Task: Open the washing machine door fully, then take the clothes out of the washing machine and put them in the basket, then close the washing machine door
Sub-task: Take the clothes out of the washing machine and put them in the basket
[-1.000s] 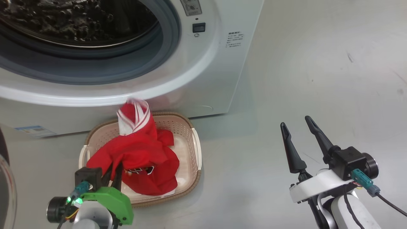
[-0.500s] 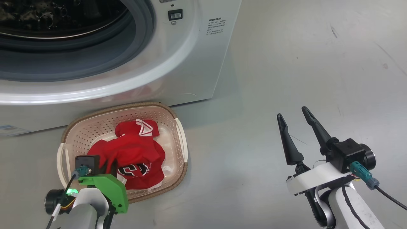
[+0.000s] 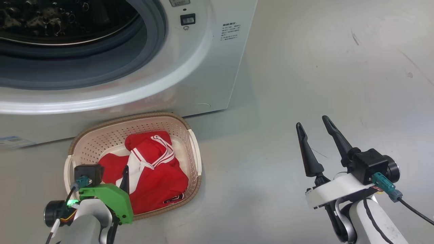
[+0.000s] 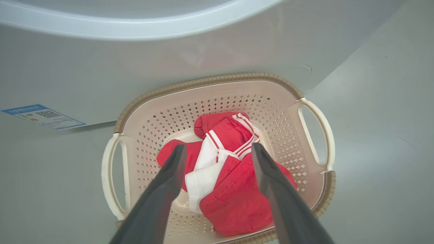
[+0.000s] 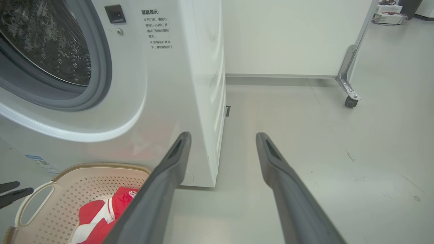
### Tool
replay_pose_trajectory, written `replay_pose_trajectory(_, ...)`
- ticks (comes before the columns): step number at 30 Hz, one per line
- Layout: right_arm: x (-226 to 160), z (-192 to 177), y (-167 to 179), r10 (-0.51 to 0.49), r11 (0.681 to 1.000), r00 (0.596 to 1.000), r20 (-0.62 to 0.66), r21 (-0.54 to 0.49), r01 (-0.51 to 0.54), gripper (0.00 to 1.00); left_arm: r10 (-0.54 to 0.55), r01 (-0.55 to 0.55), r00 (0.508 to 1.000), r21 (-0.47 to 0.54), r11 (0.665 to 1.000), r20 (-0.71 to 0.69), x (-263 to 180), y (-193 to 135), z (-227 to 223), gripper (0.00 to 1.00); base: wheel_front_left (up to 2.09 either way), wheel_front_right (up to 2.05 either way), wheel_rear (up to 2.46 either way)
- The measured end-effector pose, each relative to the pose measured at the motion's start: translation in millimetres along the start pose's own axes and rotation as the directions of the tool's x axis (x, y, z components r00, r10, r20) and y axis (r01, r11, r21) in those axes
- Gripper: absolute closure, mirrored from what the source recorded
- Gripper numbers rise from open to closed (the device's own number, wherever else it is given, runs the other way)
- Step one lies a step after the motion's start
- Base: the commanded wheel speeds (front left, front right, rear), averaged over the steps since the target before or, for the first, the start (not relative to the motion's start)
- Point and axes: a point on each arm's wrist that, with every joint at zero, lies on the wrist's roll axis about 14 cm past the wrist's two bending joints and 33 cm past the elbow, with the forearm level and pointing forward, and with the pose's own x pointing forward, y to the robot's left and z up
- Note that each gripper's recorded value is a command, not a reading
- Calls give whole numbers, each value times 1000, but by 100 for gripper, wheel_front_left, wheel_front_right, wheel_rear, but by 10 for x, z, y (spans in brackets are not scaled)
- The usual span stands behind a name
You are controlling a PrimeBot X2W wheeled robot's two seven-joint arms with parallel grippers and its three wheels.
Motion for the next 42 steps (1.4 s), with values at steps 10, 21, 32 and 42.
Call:
replay_pose_trajectory(10,-31,85,40,14,1000,1000,28,-10,-13,0,7,-7,971,1,1000,241,-161,18,529,0,0,0,0)
replay_pose_trajectory(21,-113,174,138,37,999,998,53,-18,-37,0,-11,-7,894,38,999,448,-488,-35,1145,0,0,0,0)
replay_pose_trajectory(32,-276,303,181,47,998,995,93,-40,-43,0,43,-64,837,20,998,546,-967,74,1263,0,0,0,0)
replay_pose_trajectory(42,-424,412,257,59,997,990,131,-53,-53,0,66,-87,778,4,996,625,-1385,104,1319,0,0,0,0)
